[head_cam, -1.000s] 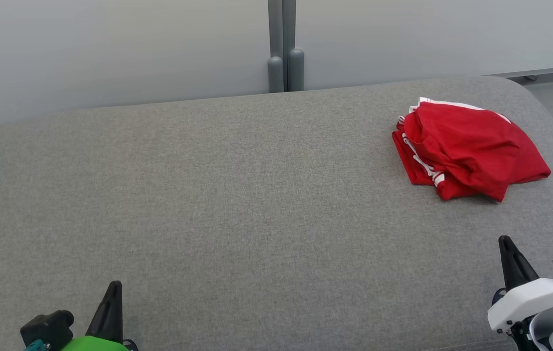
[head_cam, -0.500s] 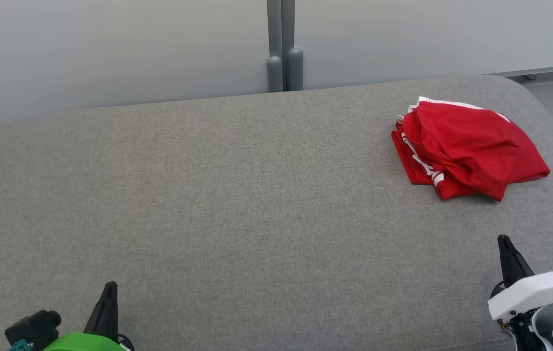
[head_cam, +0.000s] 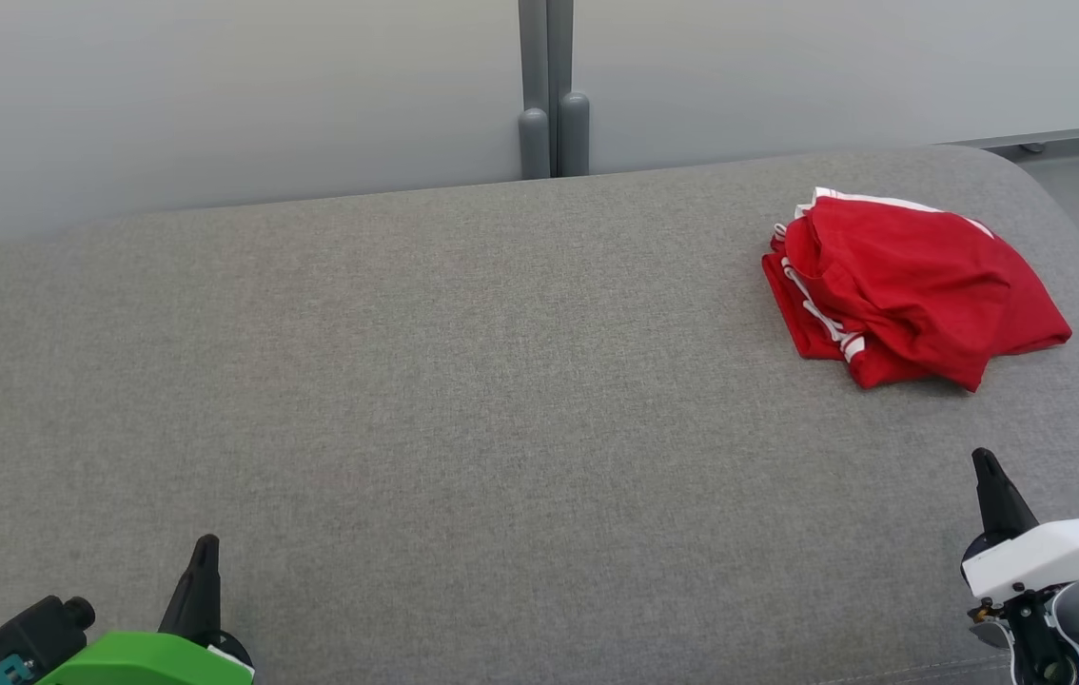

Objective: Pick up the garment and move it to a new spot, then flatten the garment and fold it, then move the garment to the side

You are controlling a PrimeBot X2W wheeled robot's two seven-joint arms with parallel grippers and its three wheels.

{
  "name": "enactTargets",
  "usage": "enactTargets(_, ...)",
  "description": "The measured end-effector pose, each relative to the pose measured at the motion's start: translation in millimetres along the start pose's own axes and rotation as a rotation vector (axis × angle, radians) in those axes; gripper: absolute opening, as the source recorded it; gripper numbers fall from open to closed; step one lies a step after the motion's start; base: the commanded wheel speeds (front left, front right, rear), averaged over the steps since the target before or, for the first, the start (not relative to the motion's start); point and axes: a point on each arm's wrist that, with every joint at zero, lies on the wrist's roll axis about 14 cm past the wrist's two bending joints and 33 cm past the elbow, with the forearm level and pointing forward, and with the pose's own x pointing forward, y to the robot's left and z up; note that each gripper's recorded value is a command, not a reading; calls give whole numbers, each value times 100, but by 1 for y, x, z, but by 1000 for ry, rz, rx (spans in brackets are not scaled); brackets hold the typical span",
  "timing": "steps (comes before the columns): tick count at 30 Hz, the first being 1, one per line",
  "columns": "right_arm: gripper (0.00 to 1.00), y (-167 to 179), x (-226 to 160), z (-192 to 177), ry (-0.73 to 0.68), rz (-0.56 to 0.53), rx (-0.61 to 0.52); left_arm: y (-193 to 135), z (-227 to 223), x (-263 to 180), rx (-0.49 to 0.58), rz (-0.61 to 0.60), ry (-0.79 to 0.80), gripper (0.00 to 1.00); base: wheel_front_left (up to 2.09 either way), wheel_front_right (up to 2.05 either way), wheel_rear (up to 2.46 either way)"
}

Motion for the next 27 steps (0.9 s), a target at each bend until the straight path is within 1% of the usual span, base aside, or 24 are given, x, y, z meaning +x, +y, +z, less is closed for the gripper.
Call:
enactTargets(20, 0, 10, 8, 7, -3, 19, 297, -2, 7, 9, -250, -4, 1, 0, 0, 0, 0)
enactTargets(21, 0, 9, 8, 8, -4, 16, 331, -2, 7, 10, -275, -5, 6, 0, 0, 0, 0)
enactTargets(26, 0, 12, 9, 7, -2, 25, 408, -6, 10, 14, -337, -19, 6, 0, 0, 0, 0)
enactTargets(27, 0, 12, 9, 7, -2, 25, 408, -6, 10, 14, -337, -19, 6, 0, 0, 0, 0)
